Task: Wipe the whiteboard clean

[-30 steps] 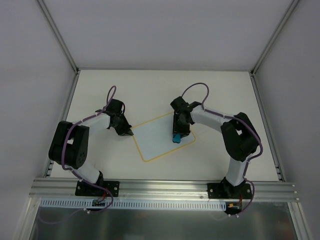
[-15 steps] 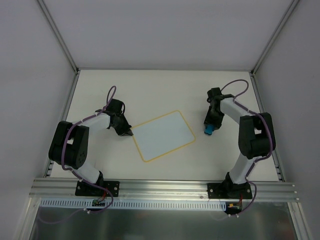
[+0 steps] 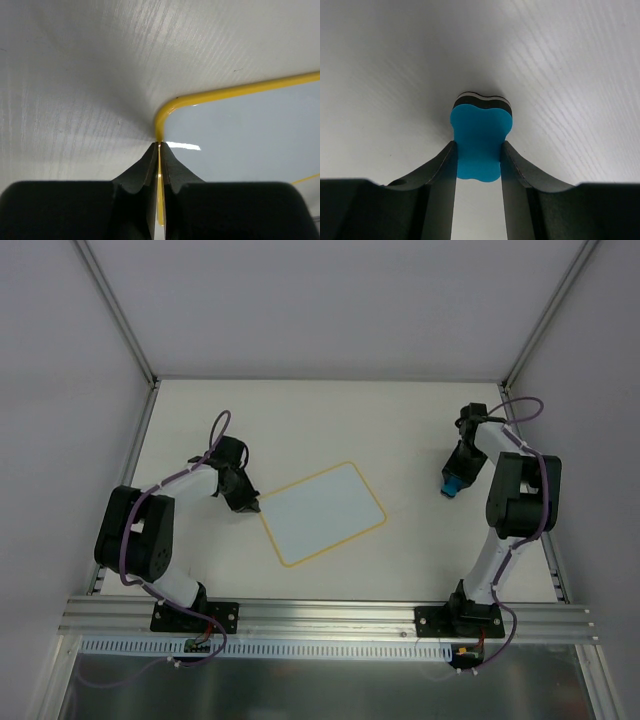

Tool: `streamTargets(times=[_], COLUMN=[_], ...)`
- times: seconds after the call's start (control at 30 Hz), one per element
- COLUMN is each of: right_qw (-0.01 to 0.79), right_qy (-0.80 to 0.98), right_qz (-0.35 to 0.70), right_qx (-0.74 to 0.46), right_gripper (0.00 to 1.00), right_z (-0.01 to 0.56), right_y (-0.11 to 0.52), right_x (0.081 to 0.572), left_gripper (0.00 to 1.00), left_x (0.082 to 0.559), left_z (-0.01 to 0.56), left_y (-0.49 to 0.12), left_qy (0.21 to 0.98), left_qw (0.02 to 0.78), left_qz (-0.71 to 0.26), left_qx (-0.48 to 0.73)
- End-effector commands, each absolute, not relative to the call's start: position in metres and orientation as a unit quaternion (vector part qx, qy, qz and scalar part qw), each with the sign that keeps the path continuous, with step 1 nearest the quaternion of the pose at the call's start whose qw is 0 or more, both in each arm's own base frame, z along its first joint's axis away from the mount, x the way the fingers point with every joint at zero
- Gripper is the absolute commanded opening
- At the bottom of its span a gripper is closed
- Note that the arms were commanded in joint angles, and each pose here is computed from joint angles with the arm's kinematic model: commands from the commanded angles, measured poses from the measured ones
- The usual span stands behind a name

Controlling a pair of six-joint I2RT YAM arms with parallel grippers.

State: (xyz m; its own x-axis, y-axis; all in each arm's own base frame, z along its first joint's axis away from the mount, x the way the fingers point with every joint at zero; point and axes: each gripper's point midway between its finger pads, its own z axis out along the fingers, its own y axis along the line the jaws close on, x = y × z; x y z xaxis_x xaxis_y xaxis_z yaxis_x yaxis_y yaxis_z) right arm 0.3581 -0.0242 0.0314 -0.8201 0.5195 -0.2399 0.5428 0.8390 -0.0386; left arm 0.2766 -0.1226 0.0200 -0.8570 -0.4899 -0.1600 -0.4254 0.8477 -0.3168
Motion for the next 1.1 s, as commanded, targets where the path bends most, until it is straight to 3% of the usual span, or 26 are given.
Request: streamTargets(times=[0.0, 0.17, 0.23, 0.27, 0.33, 0.37, 0.5, 0.63, 0.67, 0.7, 1.07], right_qw=[0.092, 0.081, 0.086, 0.089, 0.101, 0.106, 0.135, 0.179, 0.205, 0.219, 0.458], right_qy=[0.952, 0.952, 0.952, 0.952, 0.952, 0.951, 0.947, 0.941, 0.938, 0.935, 0.86], right_qz=[-0.059, -0.058, -0.056, -0.056, -0.054, -0.054, -0.056, -0.051, -0.05, -0.05, -0.102], right_qx=[0.287, 0.291, 0.289, 0.288, 0.285, 0.286, 0.287, 0.283, 0.276, 0.273, 0.201], right_gripper=[0.13, 0.23, 0.35, 0.48, 0.62, 0.74, 0.91, 0.97, 0.98, 0.99, 0.99], right_z=[0.03, 0.021, 0.025, 0.027, 0.035, 0.039, 0.063, 0.099, 0.118, 0.128, 0.311], right_y=[-0.035, -0.038, -0.039, -0.039, -0.039, -0.039, -0.043, -0.047, -0.049, -0.051, -0.079], right_x=[0.356, 0.354, 0.355, 0.356, 0.358, 0.358, 0.358, 0.357, 0.357, 0.356, 0.329], left_gripper=[0.06, 0.3, 0.36, 0.39, 0.45, 0.47, 0.64, 0.84, 0.95, 0.99, 0.99], left_x=[0.291, 0.295, 0.297, 0.298, 0.302, 0.303, 0.311, 0.316, 0.317, 0.319, 0.318], left_z=[0.043, 0.05, 0.055, 0.057, 0.066, 0.07, 0.096, 0.123, 0.13, 0.143, 0.265], left_y=[-0.123, -0.123, -0.123, -0.123, -0.122, -0.121, -0.117, -0.109, -0.107, -0.1, -0.052], left_qy=[0.952, 0.951, 0.95, 0.949, 0.947, 0.947, 0.94, 0.932, 0.93, 0.925, 0.871], left_qw=[0.154, 0.165, 0.172, 0.176, 0.19, 0.196, 0.238, 0.282, 0.292, 0.317, 0.484], left_qz=[-0.141, -0.142, -0.143, -0.145, -0.146, -0.146, -0.146, -0.139, -0.137, -0.122, -0.031], left_qx=[-0.224, -0.22, -0.217, -0.216, -0.212, -0.21, -0.198, -0.18, -0.175, -0.17, -0.083])
